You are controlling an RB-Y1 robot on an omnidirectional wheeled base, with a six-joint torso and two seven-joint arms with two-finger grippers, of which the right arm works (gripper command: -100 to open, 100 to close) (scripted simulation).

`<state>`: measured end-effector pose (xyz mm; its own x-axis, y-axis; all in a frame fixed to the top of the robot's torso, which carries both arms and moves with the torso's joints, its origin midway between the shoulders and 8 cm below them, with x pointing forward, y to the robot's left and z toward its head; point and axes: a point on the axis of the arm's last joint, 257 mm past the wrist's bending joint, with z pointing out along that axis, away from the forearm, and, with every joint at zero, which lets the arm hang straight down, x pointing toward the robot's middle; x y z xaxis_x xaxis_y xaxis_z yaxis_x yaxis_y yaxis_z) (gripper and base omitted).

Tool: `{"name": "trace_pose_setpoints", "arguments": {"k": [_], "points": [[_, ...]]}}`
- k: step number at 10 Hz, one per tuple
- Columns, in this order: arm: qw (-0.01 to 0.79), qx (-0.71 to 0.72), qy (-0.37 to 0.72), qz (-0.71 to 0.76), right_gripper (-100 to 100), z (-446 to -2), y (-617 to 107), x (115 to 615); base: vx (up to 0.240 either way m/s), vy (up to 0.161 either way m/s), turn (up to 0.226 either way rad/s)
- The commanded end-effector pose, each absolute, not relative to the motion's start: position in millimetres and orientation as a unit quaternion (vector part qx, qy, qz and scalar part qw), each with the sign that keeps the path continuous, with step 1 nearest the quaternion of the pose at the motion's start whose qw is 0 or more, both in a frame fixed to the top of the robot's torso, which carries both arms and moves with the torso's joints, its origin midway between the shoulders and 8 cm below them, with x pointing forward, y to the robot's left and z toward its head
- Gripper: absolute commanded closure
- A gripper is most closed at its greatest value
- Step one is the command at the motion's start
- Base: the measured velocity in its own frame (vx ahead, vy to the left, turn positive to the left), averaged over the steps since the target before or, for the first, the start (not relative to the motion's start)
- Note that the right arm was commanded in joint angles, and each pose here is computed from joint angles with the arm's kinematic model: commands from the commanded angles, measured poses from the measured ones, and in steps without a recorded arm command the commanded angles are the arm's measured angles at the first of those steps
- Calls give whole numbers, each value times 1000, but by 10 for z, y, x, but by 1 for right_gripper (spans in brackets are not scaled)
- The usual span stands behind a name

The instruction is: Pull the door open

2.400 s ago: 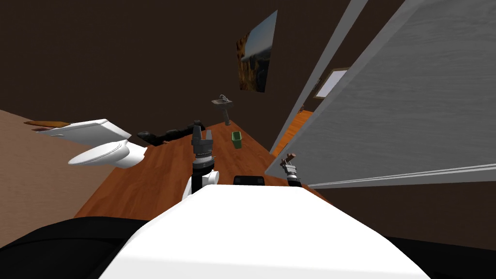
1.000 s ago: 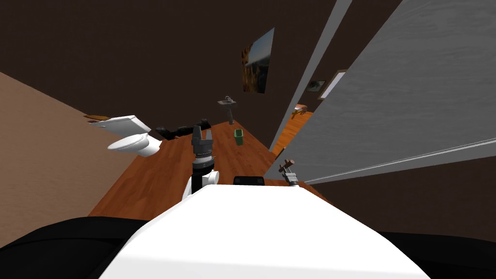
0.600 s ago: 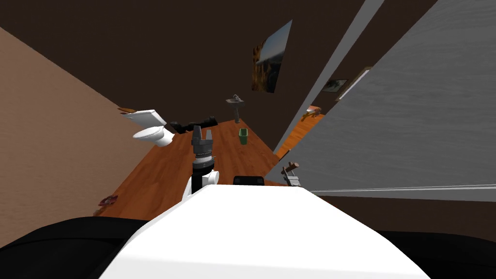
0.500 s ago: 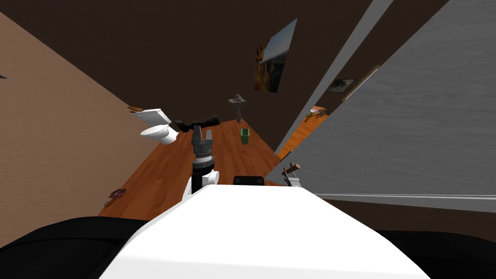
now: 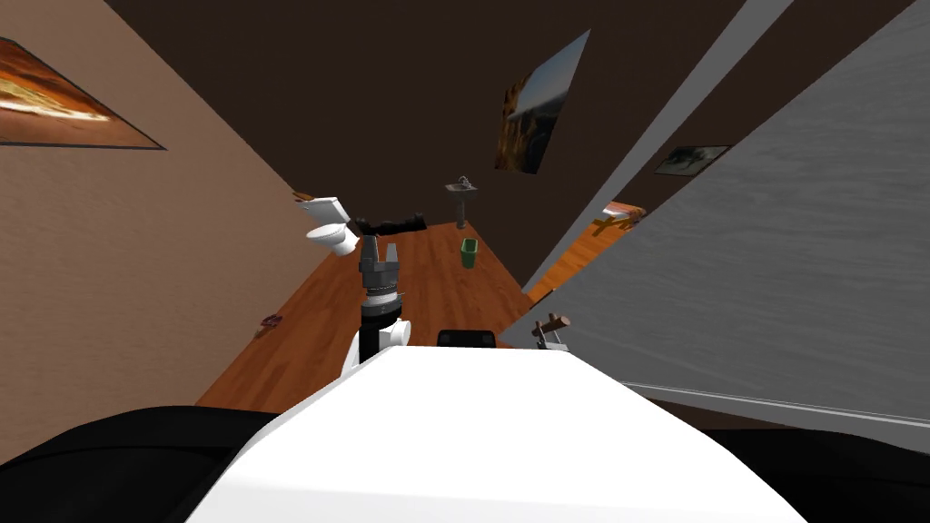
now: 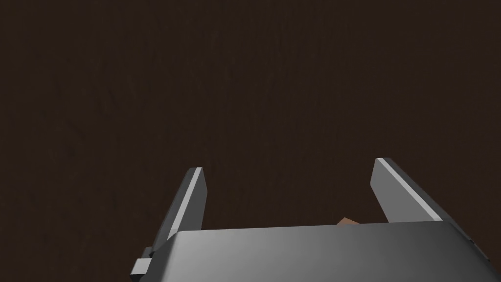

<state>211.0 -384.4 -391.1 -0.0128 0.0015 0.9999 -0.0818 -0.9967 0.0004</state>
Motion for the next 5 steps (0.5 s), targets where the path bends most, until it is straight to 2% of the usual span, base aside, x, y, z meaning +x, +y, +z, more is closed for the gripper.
{"name": "trace_pose_setpoints", "arguments": {"k": [1,5], "points": [[29,706,-37,707,100,-3958,-3763,1949,-175,1,214],[49,705,-53,705,100,-3934,-3814,1653,-197,10,159]]}}
